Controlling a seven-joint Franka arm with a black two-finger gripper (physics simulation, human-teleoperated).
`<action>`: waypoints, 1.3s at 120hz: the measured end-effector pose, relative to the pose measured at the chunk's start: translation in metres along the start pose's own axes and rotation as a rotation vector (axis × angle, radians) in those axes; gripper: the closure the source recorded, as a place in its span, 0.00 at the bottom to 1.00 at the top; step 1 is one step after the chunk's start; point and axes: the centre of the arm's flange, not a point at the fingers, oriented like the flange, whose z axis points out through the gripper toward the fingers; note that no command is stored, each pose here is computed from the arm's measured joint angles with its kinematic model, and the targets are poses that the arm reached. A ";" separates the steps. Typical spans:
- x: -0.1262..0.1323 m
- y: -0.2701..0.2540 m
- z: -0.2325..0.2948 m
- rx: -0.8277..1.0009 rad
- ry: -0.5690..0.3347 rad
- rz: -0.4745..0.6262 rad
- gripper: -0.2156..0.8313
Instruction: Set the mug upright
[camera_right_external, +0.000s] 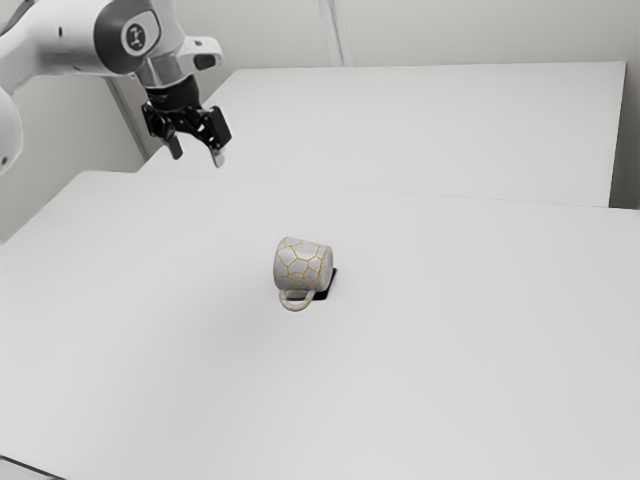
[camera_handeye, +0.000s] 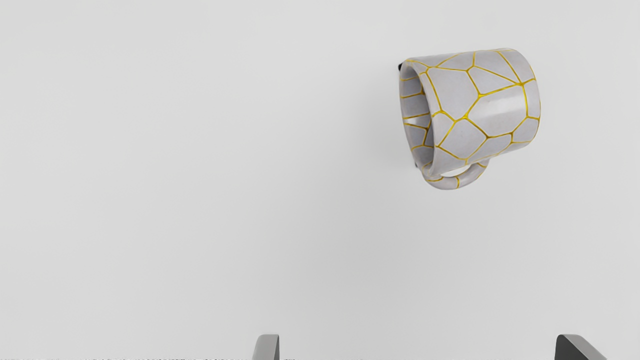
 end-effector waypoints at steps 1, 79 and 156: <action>-0.001 0.000 0.000 -0.002 0.000 0.001 0.21; 0.020 -0.007 0.191 -0.737 -0.089 -0.227 0.21; 0.046 -0.030 0.282 -0.825 0.058 -0.253 0.21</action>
